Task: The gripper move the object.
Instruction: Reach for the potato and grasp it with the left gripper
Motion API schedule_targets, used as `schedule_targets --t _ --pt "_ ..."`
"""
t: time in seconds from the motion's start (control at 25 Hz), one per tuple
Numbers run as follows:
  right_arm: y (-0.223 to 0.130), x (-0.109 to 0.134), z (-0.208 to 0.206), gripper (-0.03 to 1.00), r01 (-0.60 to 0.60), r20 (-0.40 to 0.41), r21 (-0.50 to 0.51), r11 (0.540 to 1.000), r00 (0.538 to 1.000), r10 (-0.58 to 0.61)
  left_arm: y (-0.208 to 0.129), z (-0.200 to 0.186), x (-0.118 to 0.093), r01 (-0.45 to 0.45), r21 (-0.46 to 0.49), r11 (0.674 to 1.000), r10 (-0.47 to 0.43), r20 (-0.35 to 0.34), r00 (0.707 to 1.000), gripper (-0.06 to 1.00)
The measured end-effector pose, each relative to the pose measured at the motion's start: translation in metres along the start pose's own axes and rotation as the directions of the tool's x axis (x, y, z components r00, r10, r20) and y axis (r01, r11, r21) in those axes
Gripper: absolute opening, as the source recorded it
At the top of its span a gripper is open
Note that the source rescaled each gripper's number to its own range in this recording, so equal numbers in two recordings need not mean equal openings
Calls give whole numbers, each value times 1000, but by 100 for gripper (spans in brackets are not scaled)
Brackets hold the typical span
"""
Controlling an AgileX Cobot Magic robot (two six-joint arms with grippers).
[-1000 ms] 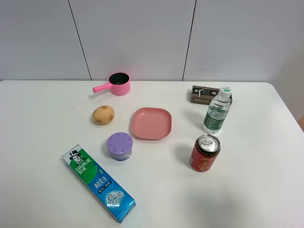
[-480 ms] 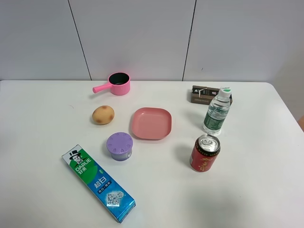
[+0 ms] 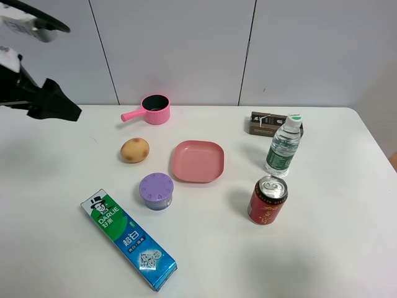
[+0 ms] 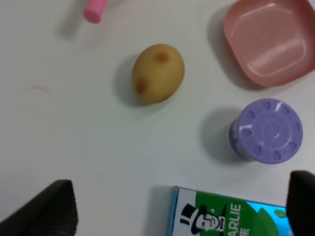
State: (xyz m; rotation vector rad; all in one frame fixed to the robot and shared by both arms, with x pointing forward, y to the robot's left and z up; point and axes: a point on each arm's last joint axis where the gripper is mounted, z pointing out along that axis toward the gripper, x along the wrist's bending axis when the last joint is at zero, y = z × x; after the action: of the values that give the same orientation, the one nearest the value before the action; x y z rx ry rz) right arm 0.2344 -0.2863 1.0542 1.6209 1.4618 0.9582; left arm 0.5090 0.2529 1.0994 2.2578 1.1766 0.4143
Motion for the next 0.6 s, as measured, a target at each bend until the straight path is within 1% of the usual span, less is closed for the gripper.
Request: schedule_targets --t 0.08,0.12,0.24,0.32,0.4,0.48,0.6 --pt "0 0 0 100 0 0 0 1000 1000 0 10 17 -9 -107 -8 994 107 15 994 84" --pt "0 0 0 100 0 0 0 1000 1000 0 13 25 -15 -162 -5 987 162 26 986 84" --pt "0 0 0 100 0 0 0 1000 1000 0 20 52 -30 -270 21 963 269 58 961 84" --pt "0 0 0 100 0 0 0 1000 1000 0 20 67 -37 -332 54 942 328 65 942 83" --pt "0 0 0 100 0 0 -1 1000 1000 0 20 81 -39 -390 88 916 386 58 920 80" --pt "0 0 0 100 0 0 -2 1000 1000 0 19 90 -37 -433 116 894 433 32 901 77" --pt "0 0 0 100 0 0 -2 1000 1000 0 17 99 -33 -451 147 881 454 14 891 75"
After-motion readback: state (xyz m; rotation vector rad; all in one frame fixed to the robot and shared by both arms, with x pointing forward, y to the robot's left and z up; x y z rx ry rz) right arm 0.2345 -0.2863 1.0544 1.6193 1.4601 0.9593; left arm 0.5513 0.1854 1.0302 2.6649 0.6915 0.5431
